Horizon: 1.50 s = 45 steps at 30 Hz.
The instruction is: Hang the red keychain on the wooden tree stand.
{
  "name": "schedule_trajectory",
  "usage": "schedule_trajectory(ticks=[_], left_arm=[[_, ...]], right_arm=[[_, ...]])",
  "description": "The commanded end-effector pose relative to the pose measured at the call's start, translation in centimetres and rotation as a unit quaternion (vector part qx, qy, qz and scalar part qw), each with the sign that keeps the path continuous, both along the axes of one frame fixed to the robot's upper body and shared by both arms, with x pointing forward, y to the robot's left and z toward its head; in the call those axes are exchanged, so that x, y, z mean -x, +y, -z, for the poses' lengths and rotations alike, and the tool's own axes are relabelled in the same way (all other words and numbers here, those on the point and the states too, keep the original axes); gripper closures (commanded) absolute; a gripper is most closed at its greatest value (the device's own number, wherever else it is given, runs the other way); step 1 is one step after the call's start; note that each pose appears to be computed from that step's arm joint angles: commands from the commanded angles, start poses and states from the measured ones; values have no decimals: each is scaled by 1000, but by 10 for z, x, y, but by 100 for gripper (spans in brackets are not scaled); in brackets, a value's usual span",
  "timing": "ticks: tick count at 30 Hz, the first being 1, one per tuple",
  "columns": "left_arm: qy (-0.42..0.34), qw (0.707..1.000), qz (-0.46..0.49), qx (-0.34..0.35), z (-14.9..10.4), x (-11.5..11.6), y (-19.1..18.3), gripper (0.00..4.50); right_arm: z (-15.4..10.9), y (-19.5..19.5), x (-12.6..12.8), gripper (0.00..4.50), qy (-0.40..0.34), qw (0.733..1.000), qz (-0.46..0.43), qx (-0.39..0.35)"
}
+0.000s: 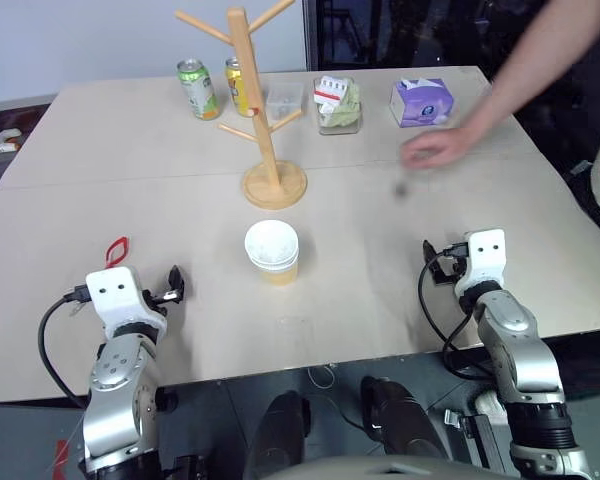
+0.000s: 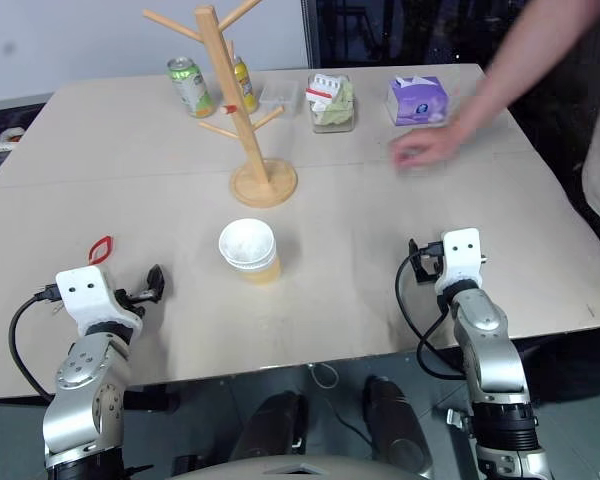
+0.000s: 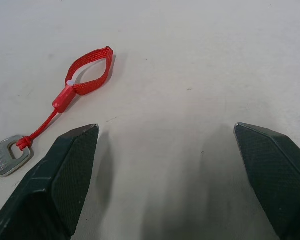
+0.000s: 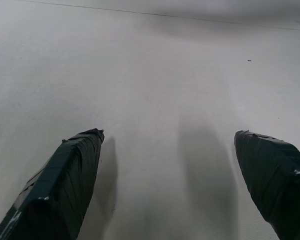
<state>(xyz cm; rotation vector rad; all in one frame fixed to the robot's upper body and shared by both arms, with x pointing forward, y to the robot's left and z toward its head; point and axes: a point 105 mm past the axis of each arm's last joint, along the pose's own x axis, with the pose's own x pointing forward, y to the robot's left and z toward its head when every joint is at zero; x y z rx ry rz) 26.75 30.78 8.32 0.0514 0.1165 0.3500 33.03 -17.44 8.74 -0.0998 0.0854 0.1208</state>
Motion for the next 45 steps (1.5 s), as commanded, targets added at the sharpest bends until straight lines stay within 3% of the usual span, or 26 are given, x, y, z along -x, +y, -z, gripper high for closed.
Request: schedule_trajectory(ticks=[1, 4, 6, 11, 14, 21, 24, 30, 35, 45], left_arm=[[2, 998, 60, -7, -15, -2, -3, 5], [-5, 973, 229, -35, -61, -10, -23, 5], [4, 957, 288, -45, -79, -10, -28, 5], [47, 889, 451, -69, -119, 0, -55, 5], [76, 859, 501, -79, -133, 7, -63, 5], [113, 836, 531, -85, -148, 29, -63, 5], [100, 835, 536, -70, -160, 40, -65, 5], [117, 839, 521, -106, -165, 48, -58, 5], [111, 844, 510, -120, -170, 50, -57, 5], [107, 845, 509, -127, -172, 56, -60, 5]], right_arm=[[-31, 11, -5, 0, -42, 997, -58, 13], [-71, 45, -4, 0, -55, 970, -230, 50], [-89, 61, 2, 0, -54, 944, -320, 61], [-132, 101, 32, 0, -39, 825, -550, 124], [-146, 116, 43, 0, -35, 765, -624, 157], [-146, 165, 55, 0, -37, 669, -712, 210], [-143, 184, 54, 0, -43, 652, -723, 225], [-144, 221, 60, 0, -80, 609, -751, 244], [-116, 243, 56, 0, -86, 572, -760, 295], [-88, 255, 38, 0, -89, 556, -722, 403]])
